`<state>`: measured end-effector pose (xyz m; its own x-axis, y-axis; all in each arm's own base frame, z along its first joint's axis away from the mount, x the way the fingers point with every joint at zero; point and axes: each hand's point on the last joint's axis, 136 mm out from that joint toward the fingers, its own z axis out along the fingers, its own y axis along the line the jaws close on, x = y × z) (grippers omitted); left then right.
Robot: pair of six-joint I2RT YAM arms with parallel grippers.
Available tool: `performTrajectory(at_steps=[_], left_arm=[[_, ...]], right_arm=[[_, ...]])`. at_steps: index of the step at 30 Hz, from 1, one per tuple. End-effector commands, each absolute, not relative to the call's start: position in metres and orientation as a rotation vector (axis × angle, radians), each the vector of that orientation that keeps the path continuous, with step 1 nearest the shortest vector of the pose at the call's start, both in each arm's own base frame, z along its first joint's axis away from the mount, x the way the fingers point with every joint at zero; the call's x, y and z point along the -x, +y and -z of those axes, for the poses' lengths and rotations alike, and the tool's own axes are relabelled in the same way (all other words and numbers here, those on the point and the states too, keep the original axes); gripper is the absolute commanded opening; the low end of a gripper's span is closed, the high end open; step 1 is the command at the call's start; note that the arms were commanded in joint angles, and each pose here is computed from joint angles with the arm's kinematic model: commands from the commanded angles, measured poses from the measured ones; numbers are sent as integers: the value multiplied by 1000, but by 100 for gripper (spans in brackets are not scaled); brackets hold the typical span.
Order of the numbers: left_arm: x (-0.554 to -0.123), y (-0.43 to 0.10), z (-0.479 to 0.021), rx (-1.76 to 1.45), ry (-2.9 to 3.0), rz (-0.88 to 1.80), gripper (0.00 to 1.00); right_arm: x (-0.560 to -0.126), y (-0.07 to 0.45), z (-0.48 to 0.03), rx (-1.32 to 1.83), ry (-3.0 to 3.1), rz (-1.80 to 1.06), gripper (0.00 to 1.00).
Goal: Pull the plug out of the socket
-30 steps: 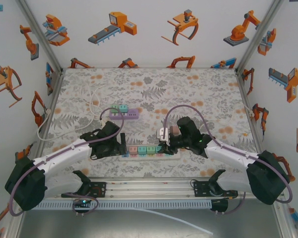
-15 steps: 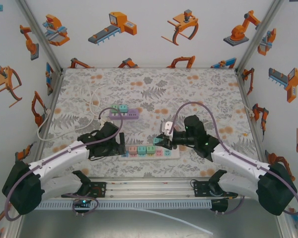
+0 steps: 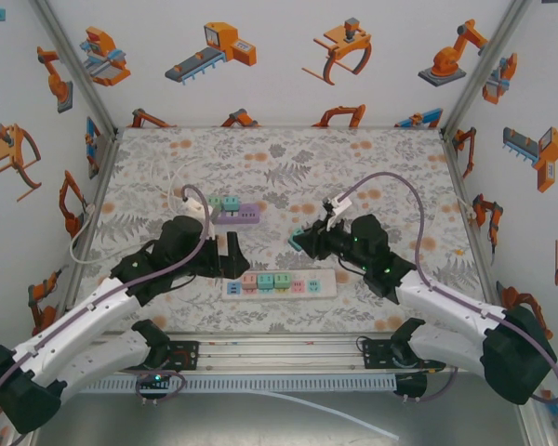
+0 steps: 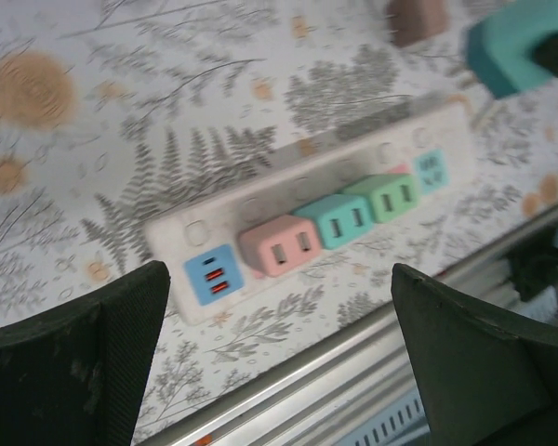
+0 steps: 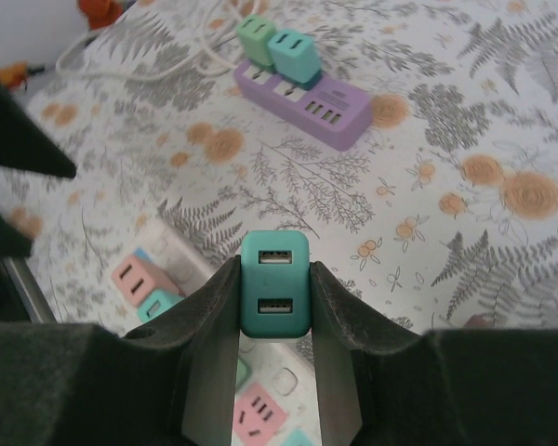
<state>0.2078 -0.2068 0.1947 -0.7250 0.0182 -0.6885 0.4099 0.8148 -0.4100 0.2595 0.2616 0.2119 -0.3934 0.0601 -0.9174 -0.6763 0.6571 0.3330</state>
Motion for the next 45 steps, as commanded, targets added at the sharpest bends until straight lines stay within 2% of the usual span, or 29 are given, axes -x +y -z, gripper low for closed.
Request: performTrajectory(at_steps=[1, 6, 11, 24, 28, 34, 45], left_arm=[[-194, -238, -235, -522, 2159, 906, 97], [-185, -262, -250, -626, 2123, 992, 100], [-182, -271, -244, -658, 2135, 979, 97], [-181, -264, -237, -638, 2146, 952, 97], [-183, -258, -231, -614, 2173, 904, 97], [-188, -252, -226, -588, 2195, 855, 97], [-191, -251, -223, -579, 2207, 828, 97]], right_arm=[[-286, 241, -206, 85, 1881, -901, 16], [-303, 233, -173, -152, 1957, -890, 15], [-310, 213, -123, -375, 2067, -773, 15], [-332, 237, -84, -339, 2089, -763, 22], [-333, 233, -74, -345, 2093, -728, 27], [-325, 226, -57, -371, 2133, -707, 41], [-313, 213, -59, -354, 2139, -684, 42]])
